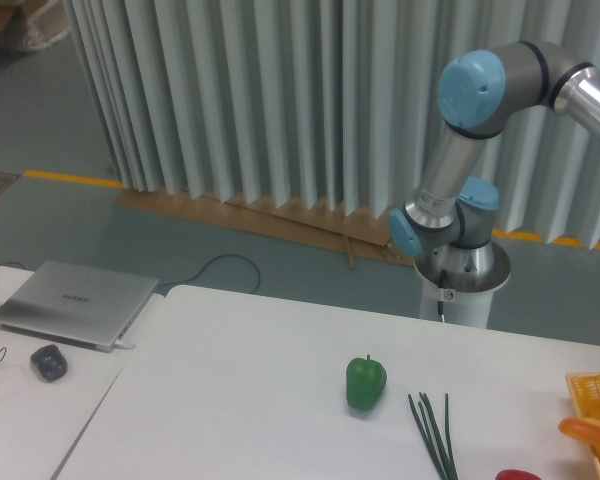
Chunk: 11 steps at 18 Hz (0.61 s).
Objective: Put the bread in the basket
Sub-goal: 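Open the gripper to release the bread in the basket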
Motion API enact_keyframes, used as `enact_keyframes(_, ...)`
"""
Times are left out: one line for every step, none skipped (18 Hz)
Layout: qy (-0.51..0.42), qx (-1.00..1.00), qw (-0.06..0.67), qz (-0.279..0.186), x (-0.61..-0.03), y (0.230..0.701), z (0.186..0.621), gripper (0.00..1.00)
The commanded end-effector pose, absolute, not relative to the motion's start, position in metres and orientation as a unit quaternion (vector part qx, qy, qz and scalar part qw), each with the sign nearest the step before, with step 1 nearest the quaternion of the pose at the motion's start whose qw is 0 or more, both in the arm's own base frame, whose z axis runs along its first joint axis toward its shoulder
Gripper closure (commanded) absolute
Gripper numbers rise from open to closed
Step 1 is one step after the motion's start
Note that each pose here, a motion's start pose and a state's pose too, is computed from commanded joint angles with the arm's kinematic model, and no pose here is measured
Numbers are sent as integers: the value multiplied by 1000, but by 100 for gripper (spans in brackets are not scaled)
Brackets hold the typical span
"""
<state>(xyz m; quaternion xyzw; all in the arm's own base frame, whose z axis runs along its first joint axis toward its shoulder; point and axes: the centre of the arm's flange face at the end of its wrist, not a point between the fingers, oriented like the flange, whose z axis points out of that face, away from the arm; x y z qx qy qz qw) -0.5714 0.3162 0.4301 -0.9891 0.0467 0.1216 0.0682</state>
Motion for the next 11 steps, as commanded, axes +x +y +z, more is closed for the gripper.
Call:
enact_keyframes(47, -989, 67, 121, -571, 317, 429, 0)
enact_keyframes(47, -989, 67, 120, -571, 317, 429, 0)
enact_keyframes(46, -990, 66, 119, -571, 317, 427, 0)
enact_keyframes(47, -990, 67, 119, -571, 316, 427, 0)
enact_keyframes(46, -990, 66, 119, -571, 317, 427, 0)
enact_keyframes(46, -990, 65, 118, -571, 317, 426, 0)
enact_keyframes(46, -990, 65, 118, -571, 317, 427, 0)
enact_keyframes(46, -990, 65, 119, -570, 316, 428, 0)
enact_keyframes(46, -990, 65, 118, -570, 316, 427, 0)
enact_keyframes(46, -990, 66, 120, -570, 316, 428, 0)
enact_keyframes(48, -990, 65, 118, -570, 317, 427, 0)
